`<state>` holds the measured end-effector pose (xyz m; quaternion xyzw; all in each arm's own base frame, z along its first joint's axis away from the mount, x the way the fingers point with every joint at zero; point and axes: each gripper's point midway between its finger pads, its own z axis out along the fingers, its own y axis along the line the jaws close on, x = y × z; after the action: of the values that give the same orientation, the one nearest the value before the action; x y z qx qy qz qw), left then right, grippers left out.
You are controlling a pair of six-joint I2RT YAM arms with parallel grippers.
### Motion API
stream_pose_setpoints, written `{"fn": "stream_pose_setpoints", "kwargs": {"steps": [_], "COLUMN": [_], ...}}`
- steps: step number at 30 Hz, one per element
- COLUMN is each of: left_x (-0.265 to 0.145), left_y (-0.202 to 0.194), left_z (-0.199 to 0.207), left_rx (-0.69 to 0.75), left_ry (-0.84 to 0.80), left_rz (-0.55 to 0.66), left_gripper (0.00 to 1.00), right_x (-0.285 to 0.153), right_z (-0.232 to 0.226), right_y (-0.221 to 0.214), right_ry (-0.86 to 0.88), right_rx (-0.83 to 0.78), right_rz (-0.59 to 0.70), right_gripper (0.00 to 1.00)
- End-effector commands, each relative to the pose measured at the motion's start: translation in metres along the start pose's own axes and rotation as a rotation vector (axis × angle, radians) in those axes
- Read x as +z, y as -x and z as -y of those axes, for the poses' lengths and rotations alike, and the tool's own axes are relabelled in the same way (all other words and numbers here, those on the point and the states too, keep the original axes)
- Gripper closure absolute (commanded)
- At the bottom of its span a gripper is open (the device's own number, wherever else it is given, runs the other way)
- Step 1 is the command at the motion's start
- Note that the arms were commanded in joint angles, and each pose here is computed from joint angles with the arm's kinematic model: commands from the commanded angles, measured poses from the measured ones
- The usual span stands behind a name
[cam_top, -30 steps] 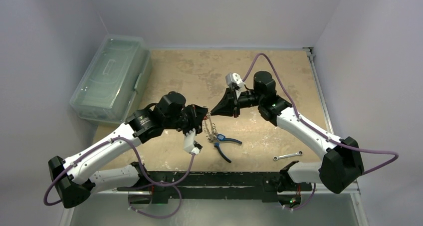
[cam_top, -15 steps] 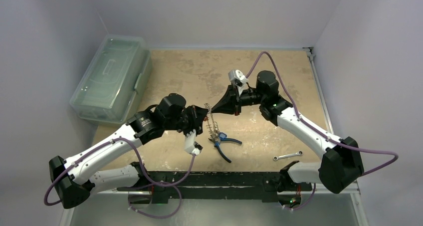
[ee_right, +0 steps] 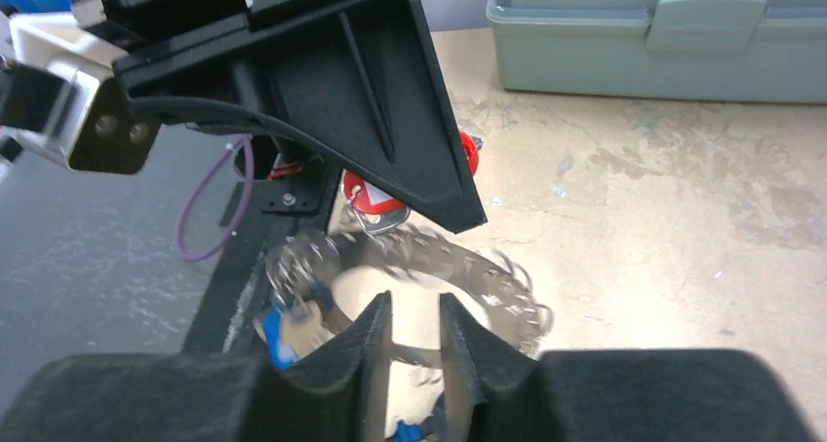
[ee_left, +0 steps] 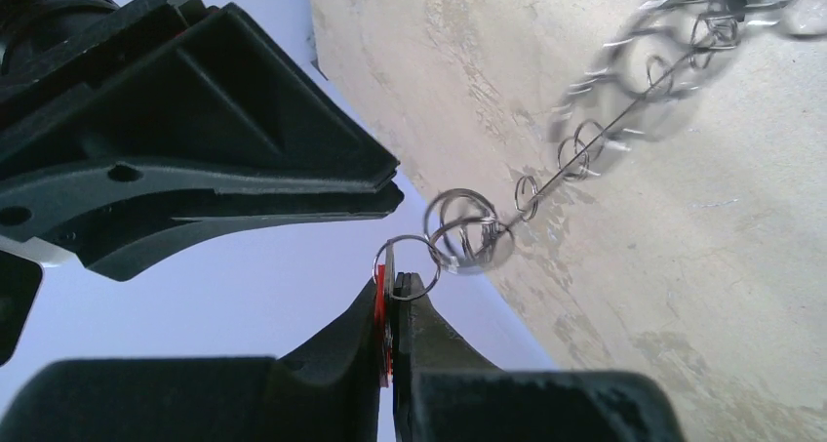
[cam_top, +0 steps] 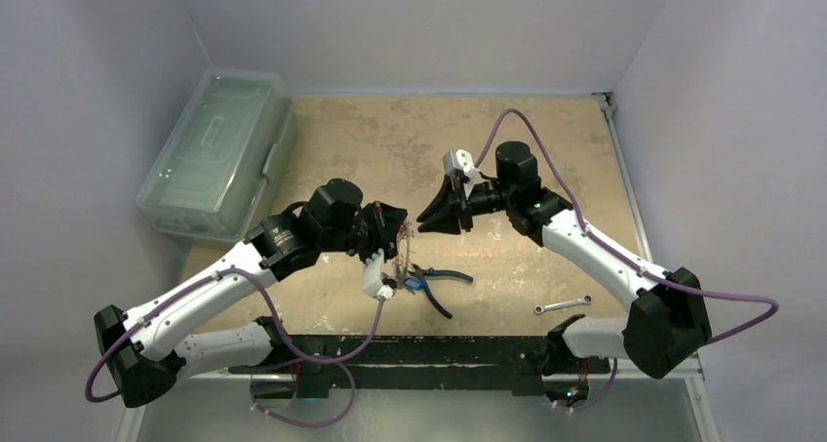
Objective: Remove the keys from the keyring
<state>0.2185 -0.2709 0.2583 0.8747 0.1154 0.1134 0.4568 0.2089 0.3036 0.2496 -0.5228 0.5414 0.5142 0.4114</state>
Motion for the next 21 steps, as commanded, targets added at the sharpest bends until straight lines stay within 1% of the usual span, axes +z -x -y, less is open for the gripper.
{"fn": "stream_pose_setpoints", "kwargs": {"steps": [1, 4, 9, 17, 21], "left_x": [-0.011, -0.011, -0.009, -0.005, -0.005], "left_y": [0.000, 0.002, 0.004, 0.003, 0.003], "left_z": [-0.032, -0.033, -0.032, -0.031, -0.032], "left_rx": [0.055, 0.059, 0.064, 0.069, 0.068], "left_ry": [0.082, 0.080, 0.073, 0.066, 0.067], "left_rz": [0.000, 0.010, 0.024, 0.027, 0.027], "left_gripper": [1.00, 1.00, 1.00, 1.00, 1.00], "right_x": [-0.006, -0.009, -0.009, 0.005, 0.008], "right_z": [0.004, 0.002, -0.004, -0.013, -0.013], "right_y": [0.002, 0.006, 0.016, 0.024, 0.020], "right_ry": [-0.026, -0.017, 0.023, 0.049, 0.037], "right_rx": [-0.077, -0.143, -0.205, -0.198, -0.194], "right_rz": [-0.032, -0.055, -0.064, -0.061, -0.074], "right_gripper": [0.68, 0.66, 0.63, 0.63, 0.65]}}
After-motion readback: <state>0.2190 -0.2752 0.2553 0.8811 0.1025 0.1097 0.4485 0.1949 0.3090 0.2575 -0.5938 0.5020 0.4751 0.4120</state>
